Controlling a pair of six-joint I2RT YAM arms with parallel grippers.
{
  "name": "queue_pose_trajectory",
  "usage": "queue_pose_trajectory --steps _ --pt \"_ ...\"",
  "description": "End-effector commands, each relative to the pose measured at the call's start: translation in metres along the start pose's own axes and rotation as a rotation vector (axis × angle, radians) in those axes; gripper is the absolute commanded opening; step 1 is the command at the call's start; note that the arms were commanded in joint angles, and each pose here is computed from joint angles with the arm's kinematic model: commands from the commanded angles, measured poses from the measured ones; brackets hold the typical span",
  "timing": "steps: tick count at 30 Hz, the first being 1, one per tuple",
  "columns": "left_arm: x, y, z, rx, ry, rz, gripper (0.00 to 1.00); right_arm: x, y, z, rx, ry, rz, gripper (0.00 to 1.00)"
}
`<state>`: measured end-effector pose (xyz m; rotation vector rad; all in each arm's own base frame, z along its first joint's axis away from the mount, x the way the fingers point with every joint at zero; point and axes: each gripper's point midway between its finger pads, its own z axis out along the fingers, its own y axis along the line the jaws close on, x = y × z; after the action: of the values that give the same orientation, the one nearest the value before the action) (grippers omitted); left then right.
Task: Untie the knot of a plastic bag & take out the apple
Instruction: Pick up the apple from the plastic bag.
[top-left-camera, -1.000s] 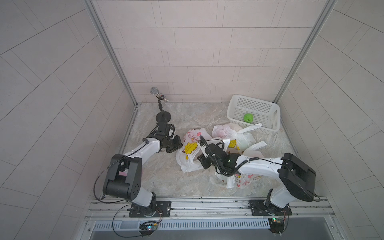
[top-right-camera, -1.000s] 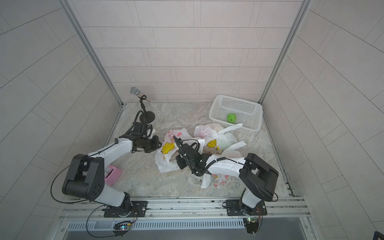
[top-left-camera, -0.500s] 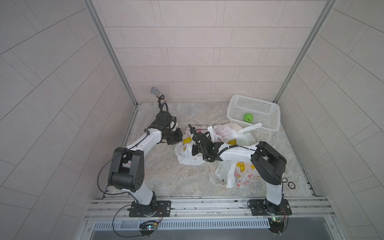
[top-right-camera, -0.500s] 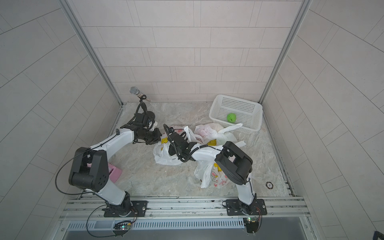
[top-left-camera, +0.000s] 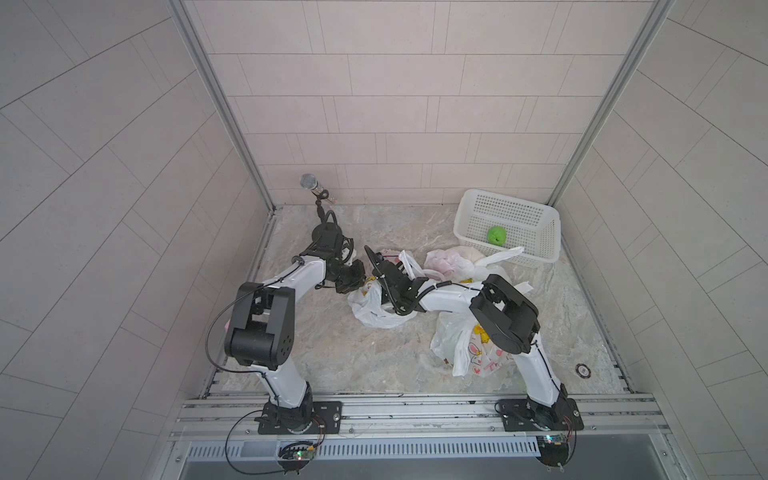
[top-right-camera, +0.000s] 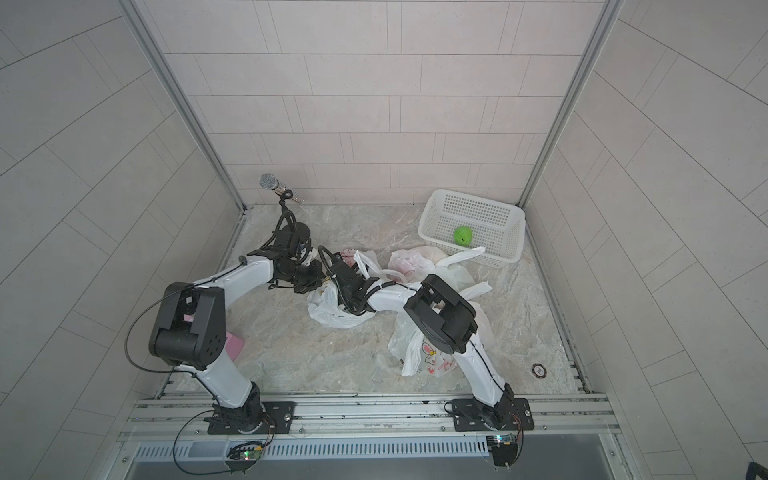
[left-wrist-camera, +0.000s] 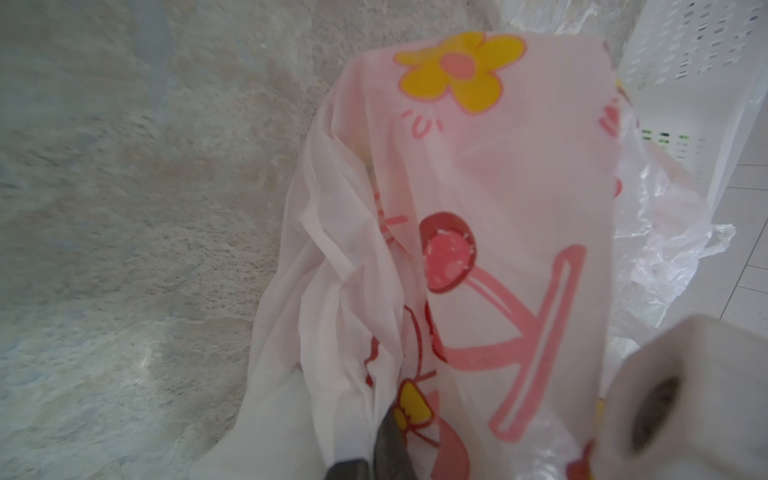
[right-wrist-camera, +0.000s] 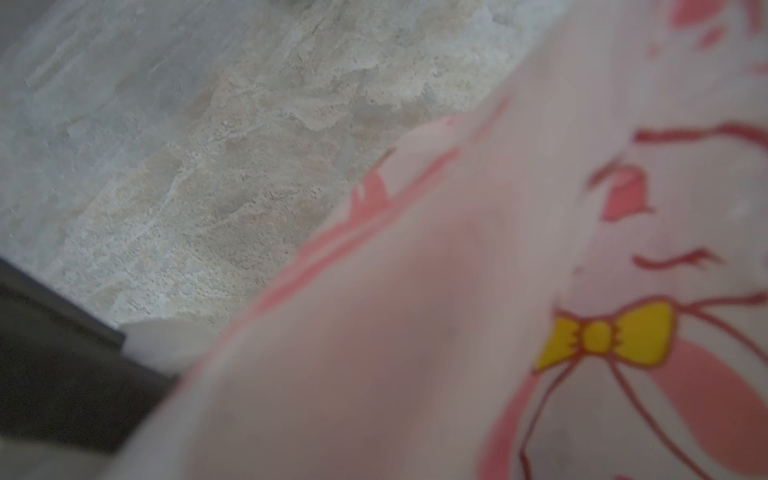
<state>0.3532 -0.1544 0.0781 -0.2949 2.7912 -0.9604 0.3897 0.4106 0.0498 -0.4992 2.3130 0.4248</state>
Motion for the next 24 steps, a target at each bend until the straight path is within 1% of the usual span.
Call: queue_pose_trajectory --steps 1,3,5,9,11,15,17,19,22,23,24 --pt "0.015 0.002 -0.001 -0.003 0.057 -0.007 0.06 -0.017 -0.006 -0.015 0.005 -0.034 0.03 0.59" --pt "0.013 0.006 -0.005 -0.009 0.042 -0.017 0.01 -0.019 -0.003 -0.035 -0.007 -0.051 0.016 0.5" --pt "0.01 0.009 -0.009 -0.022 0.023 -0.02 0.0 -0.017 -0.003 -0.055 -0.017 -0.059 -0.001 0.45" --pt "0.007 0.016 -0.017 -0.055 -0.015 -0.027 0.0 -0.006 -0.009 -0.09 -0.031 -0.066 -0.006 0.4" --pt "0.006 0.017 -0.02 -0.061 -0.029 -0.029 0.0 0.002 -0.013 -0.102 -0.04 -0.068 -0.004 0.4" --pt "0.006 0.017 -0.021 -0.055 -0.047 -0.037 0.0 0.018 -0.017 -0.109 -0.051 -0.046 0.01 0.4" --pt "0.007 0.018 -0.021 -0.059 -0.053 -0.04 0.0 0.028 -0.019 -0.108 -0.05 -0.013 0.024 0.43" --pt "0.009 0.02 -0.02 -0.058 -0.054 -0.045 0.0 0.036 -0.02 -0.107 -0.05 0.014 0.022 0.43" --pt "0.014 0.026 -0.016 -0.065 -0.045 -0.053 0.0 0.043 -0.02 -0.112 -0.06 0.024 0.033 0.37" --pt "0.014 0.027 -0.015 -0.064 -0.045 -0.055 0.0 0.044 -0.02 -0.116 -0.066 0.019 0.035 0.33" --pt "0.015 0.028 -0.015 -0.066 -0.045 -0.057 0.0 0.044 -0.02 -0.119 -0.065 0.011 0.037 0.3"
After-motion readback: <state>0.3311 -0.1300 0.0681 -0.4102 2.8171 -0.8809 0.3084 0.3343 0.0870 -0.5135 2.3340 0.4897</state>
